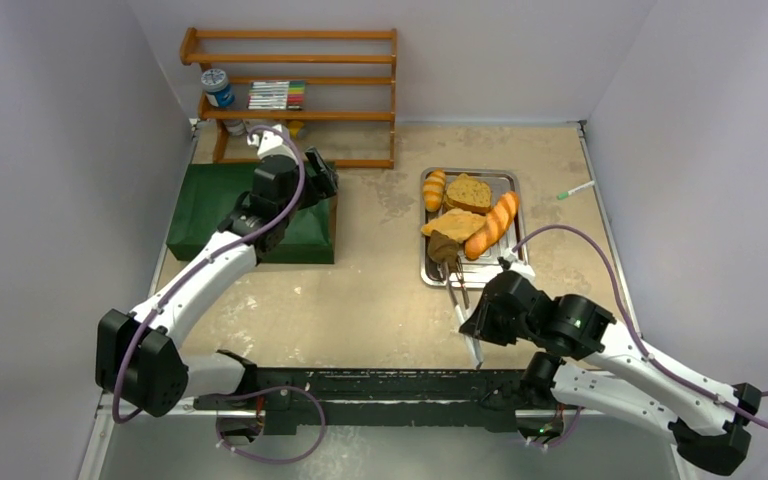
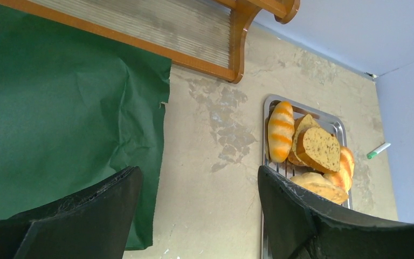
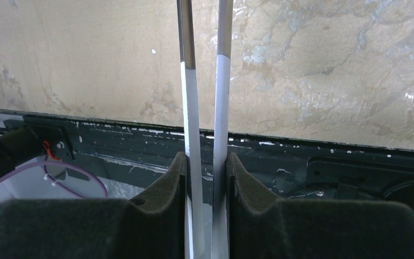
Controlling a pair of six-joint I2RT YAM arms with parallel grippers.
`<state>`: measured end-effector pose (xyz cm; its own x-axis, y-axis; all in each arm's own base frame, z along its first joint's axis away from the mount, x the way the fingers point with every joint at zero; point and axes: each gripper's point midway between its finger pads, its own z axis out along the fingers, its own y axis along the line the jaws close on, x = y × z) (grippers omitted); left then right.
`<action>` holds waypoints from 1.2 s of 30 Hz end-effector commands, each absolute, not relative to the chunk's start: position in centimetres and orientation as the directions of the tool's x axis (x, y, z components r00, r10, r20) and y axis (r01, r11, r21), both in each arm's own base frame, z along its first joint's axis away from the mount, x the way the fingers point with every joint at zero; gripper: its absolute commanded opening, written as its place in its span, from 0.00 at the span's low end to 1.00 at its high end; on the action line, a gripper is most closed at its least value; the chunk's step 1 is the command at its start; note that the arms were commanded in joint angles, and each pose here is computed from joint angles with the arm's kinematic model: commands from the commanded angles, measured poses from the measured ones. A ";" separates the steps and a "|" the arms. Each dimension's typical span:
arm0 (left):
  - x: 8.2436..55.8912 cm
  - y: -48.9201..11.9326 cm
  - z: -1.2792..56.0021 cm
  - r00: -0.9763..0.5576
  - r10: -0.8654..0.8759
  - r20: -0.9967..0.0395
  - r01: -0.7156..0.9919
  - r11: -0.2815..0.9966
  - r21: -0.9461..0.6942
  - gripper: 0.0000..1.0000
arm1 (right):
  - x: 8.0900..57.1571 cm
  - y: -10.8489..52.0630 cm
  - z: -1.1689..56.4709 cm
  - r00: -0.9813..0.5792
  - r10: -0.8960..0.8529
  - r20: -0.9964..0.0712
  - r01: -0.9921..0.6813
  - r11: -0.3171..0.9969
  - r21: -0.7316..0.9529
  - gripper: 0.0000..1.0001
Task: Take the fake bread out of the paper bag
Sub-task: Place the fake bread in the container.
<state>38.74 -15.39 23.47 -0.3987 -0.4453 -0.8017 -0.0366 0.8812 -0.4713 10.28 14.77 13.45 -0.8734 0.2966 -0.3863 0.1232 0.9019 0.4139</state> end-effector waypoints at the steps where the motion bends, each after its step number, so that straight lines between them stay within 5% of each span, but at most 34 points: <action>1: 38.6 -15.5 26.8 -0.330 -0.439 -0.836 -0.002 0.885 -0.465 0.79 | 9.5 14.4 12.8 -0.878 0.330 -0.348 0.171 0.893 0.416 0.00; 14: 38.0 -17.2 26.4 -0.360 -0.389 -0.848 0.031 0.904 -0.427 0.79 | 9.7 14.7 10.7 -0.862 0.402 -0.309 0.258 0.872 0.415 0.00; 23: 37.6 -17.0 26.6 -0.369 -0.366 -0.855 0.036 0.913 -0.407 0.79 | 10.1 15.2 10.9 -0.846 0.442 -0.297 0.285 0.847 0.448 0.26; 36: 37.2 -16.7 26.6 -0.371 -0.362 -0.855 0.038 0.914 -0.403 0.80 | 9.4 14.6 12.4 -0.842 0.463 -0.278 0.301 0.830 0.470 0.31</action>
